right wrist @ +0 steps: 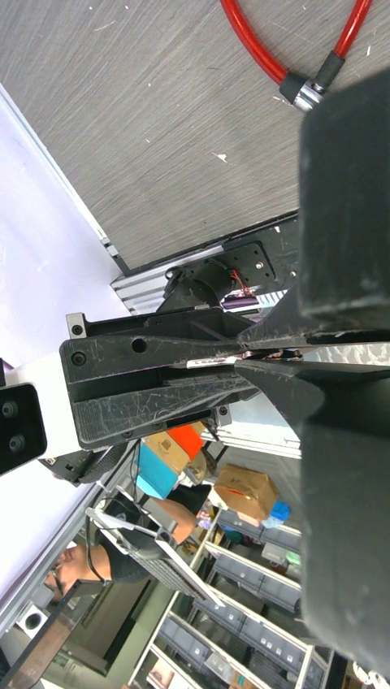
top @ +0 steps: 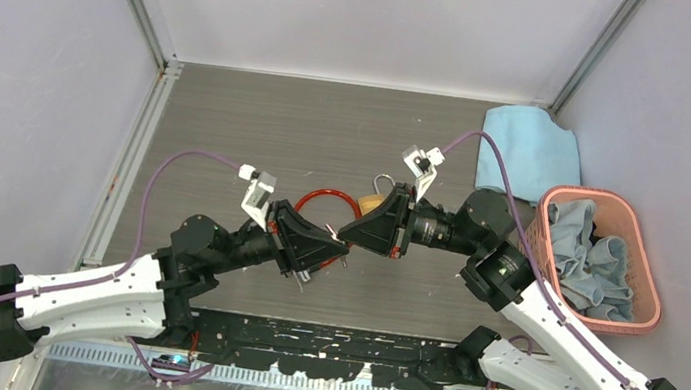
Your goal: Unlock with the key
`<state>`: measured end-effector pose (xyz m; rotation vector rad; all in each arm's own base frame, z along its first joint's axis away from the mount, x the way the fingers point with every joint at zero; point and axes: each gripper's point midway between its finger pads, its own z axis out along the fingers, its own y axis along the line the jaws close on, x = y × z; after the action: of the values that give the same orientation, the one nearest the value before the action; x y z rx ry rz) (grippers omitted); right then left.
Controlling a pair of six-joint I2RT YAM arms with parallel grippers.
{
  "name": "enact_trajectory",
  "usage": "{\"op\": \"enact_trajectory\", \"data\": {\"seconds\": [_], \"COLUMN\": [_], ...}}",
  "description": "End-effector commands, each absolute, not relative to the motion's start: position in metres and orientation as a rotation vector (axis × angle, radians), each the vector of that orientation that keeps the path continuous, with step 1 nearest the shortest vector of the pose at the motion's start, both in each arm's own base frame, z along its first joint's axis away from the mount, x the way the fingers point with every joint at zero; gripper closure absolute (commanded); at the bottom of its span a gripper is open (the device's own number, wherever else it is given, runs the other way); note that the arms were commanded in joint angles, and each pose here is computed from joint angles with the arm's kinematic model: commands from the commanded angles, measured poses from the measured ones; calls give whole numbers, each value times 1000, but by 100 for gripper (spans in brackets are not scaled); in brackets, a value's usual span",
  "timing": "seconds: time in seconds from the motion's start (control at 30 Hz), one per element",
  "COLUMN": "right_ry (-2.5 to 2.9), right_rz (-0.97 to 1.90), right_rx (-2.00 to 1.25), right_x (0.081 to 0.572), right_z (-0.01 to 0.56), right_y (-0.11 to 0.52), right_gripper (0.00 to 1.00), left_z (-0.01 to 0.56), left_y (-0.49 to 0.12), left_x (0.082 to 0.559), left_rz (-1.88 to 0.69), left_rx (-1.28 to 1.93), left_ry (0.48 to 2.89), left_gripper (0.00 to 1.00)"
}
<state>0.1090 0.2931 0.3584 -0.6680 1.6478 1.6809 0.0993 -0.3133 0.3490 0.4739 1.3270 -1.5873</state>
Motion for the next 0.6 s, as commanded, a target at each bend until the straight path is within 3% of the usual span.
{"op": "enact_trajectory", "data": {"seconds": [0.0,0.13,0.3,0.47,0.57], "right_ry": [1532,1557,1586,1579,1563], "right_rz": [1673,1674,1675,1645,1645], "right_rx": [-734,-750,-753,-728,-709], "right_x": [99,98,97,101,102], "right_z": [385,379,371,369,370], "right_y": [290,293,296,293,292], "right_gripper": [90,99,99,99,99], "left_z": [378,380,381,376,375], "left_y": [-306,-307,-304,-299,-297], "left_x": [105,104,102,103,104], "left_rz": [-1619,-1628,-1628,-1608,-1593], "left_rx": [387,388,393,386,385], "left_ry": [1230,1221,1212,1218,1222], "left_gripper": [100,100,99,68,61]}}
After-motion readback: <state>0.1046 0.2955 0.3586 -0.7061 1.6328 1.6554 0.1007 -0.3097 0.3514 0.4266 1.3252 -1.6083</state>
